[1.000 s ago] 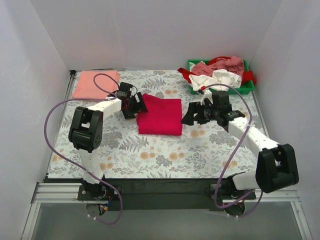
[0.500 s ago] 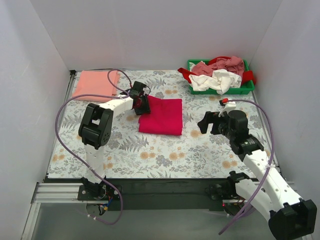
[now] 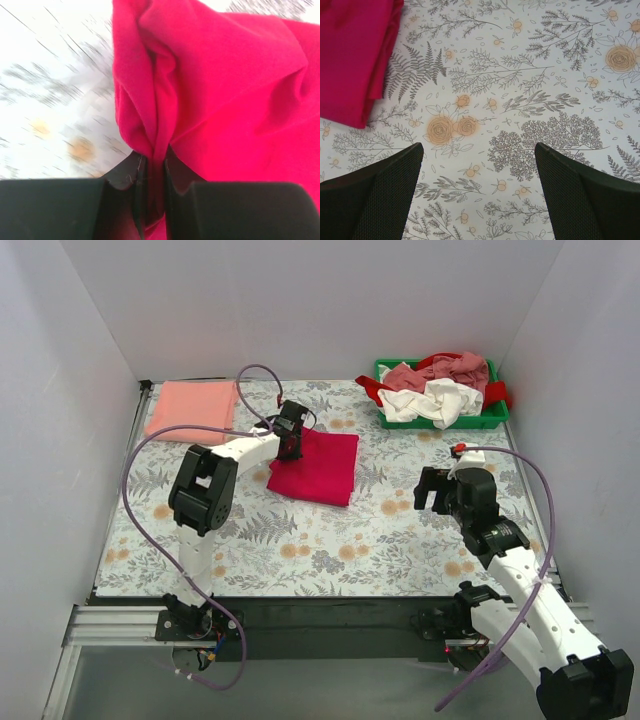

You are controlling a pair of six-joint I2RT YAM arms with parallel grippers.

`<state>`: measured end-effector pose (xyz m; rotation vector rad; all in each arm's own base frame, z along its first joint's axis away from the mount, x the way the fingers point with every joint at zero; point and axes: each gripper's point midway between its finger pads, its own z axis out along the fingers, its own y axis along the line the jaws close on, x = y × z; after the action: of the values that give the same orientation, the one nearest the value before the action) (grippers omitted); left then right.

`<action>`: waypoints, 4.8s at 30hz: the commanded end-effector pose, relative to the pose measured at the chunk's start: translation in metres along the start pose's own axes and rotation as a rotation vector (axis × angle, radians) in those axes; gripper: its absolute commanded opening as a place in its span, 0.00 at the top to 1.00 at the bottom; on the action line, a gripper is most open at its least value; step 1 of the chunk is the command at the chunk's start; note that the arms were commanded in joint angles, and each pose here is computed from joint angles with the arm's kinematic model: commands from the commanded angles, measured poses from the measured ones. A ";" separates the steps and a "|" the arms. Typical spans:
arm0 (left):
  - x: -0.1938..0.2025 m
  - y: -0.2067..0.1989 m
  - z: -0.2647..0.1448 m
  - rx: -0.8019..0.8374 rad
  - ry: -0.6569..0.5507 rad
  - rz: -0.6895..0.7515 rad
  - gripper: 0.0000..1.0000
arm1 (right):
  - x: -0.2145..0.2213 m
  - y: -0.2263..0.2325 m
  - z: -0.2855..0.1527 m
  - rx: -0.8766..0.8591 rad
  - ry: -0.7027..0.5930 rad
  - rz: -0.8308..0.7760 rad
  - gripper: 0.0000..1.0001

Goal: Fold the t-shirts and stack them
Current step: Neatly place the folded tshirt to the corner

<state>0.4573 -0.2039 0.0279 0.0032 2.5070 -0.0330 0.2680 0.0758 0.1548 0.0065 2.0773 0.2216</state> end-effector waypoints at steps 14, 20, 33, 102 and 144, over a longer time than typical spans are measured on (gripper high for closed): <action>-0.128 0.144 0.025 -0.453 -0.263 0.420 1.00 | 0.021 -0.021 0.016 0.108 0.060 -0.029 0.02; -0.168 0.175 0.010 -0.471 -0.329 0.439 1.00 | 0.028 -0.025 0.023 0.131 0.098 -0.034 0.02; -0.244 0.204 -0.035 -0.544 -0.547 0.404 1.00 | 0.044 -0.026 0.037 0.146 0.189 -0.050 0.02; -0.299 0.230 -0.168 -0.560 -0.716 0.423 1.00 | 0.051 -0.021 0.043 0.115 0.231 -0.060 0.02; -0.254 0.358 -0.004 -0.504 -0.552 0.169 0.82 | 0.062 -0.023 0.044 0.134 0.311 -0.073 0.03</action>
<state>0.6506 0.1470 0.1379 0.0730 2.0012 0.6001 0.2674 0.0662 0.0619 -0.0512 2.4263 0.0477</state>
